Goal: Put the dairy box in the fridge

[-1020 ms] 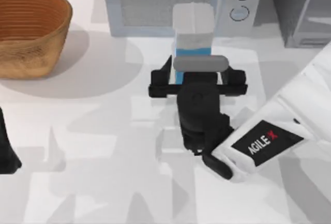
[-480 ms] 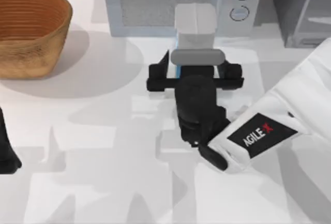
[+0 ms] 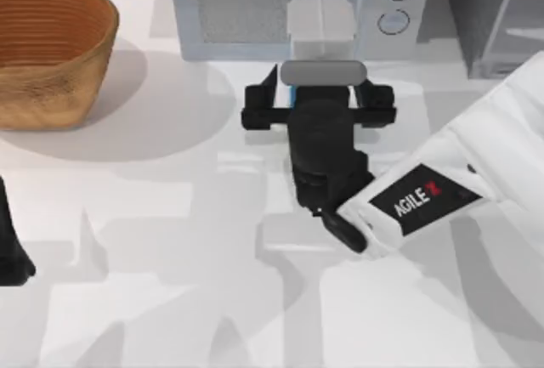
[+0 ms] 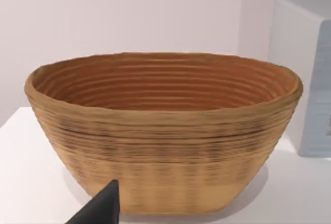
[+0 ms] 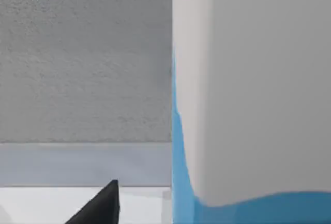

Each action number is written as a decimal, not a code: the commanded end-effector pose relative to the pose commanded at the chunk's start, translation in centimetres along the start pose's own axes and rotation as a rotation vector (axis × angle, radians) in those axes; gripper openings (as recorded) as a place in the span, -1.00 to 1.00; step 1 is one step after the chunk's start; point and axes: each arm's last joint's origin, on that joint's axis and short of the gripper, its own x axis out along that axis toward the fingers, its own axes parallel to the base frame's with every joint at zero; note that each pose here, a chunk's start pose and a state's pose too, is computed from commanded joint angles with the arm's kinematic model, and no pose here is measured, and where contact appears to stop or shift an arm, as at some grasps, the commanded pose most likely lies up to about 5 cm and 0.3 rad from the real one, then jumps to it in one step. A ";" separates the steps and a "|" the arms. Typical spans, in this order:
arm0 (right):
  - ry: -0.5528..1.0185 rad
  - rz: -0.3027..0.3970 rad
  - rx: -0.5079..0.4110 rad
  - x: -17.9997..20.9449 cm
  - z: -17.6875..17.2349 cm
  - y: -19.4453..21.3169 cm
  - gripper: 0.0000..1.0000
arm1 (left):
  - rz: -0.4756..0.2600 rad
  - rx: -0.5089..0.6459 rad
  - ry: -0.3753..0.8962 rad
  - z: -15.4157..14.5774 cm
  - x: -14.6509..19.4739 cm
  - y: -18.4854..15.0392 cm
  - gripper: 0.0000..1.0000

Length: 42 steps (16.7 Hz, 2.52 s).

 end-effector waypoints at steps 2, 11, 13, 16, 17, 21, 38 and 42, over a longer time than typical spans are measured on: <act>0.000 0.000 0.000 0.0 0.0 0.0 0.70 | 0.000 0.000 0.000 0.0 0.0 0.0 1.00; 0.000 0.000 0.000 0.0 0.0 0.0 -0.66 | 0.000 0.000 0.000 0.0 0.0 0.0 1.00; 0.000 0.000 0.000 0.0 0.0 0.0 -0.96 | 0.000 0.000 0.000 0.0 0.0 0.0 1.00; 0.000 0.000 0.000 0.0 0.0 0.0 -1.00 | 0.000 0.000 0.000 0.0 0.0 0.0 1.00; 0.000 0.000 0.000 0.0 0.0 0.0 -1.00 | 0.000 0.000 0.000 0.0 0.0 0.0 1.00; 0.000 0.000 0.000 0.0 0.0 0.0 -1.00 | 0.000 0.000 0.000 0.0 0.0 0.0 1.00; -0.001 0.002 0.001 -1.6 15.0 0.1 -1.00 | 0.000 0.000 0.000 0.0 0.0 0.0 1.00; 0.008 0.011 -0.006 -1.9 15.1 -0.5 -1.00 | 0.000 0.000 0.000 0.0 0.0 0.0 1.00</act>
